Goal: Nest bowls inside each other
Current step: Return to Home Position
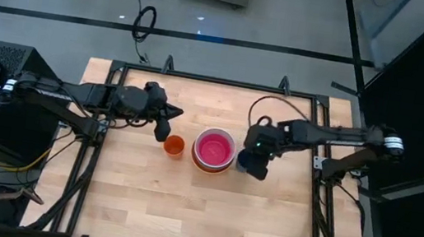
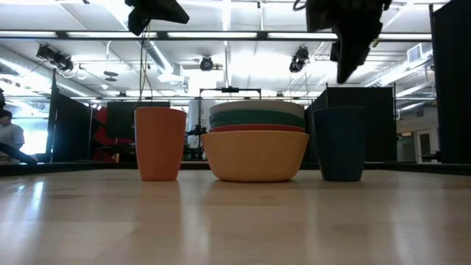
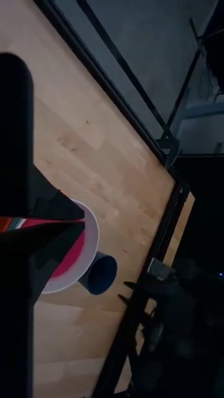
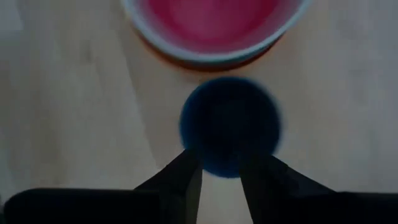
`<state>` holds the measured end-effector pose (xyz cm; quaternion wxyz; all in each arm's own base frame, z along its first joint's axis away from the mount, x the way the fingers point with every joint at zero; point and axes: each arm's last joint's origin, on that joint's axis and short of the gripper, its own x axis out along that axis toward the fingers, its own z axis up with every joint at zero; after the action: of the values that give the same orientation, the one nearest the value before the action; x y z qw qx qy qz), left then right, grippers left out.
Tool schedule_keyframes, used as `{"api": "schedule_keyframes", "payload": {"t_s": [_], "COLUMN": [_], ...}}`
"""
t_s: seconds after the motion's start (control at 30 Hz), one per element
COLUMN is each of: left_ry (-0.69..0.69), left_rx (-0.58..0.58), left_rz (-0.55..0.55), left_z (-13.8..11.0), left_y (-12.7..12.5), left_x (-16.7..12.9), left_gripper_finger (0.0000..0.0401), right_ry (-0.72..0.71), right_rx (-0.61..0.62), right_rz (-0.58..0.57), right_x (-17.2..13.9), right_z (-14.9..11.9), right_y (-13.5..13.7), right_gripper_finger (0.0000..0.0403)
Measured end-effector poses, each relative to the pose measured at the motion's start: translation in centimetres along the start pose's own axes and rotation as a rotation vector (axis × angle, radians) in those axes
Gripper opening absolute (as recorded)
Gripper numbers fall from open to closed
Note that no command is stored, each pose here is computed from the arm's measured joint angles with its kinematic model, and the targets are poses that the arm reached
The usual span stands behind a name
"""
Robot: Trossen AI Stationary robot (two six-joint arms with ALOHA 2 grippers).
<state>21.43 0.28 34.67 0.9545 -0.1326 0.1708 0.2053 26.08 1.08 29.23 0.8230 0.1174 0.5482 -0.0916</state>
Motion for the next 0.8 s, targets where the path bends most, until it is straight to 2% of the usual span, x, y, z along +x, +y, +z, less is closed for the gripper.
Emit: {"api": "schedule_keyframes", "payload": {"t_s": [0.1, 0.2, 0.33, 0.8], "left_ry": [-0.014, -0.069, -0.162, -0.149], "left_rx": [-0.005, 0.001, 0.037, 0.062], "left_rz": [-0.006, -0.025, -0.053, -0.026], "left_z": [0.1, 0.7, 1.7, 1.2], "left_y": [-0.1, -0.2, -0.2, 2.2], "left_x": [0.0, -0.1, -1.0, -6.4], "left_gripper_finger": [0.0001, 0.0, 0.0, 0.0], "right_ry": [-0.142, -0.324, -0.541, -0.734], "right_rx": [0.024, 0.067, 0.103, 0.233], "right_rz": [-0.028, -0.053, -0.074, -0.029], "right_x": [-1.6, -3.3, -5.9, -6.1], "right_z": [0.4, 1.2, 1.8, -2.3], "right_y": [-0.5, -1.1, -1.7, -3.7], "right_gripper_finger": [0.006, 0.0014, 0.0003, 0.0]}}
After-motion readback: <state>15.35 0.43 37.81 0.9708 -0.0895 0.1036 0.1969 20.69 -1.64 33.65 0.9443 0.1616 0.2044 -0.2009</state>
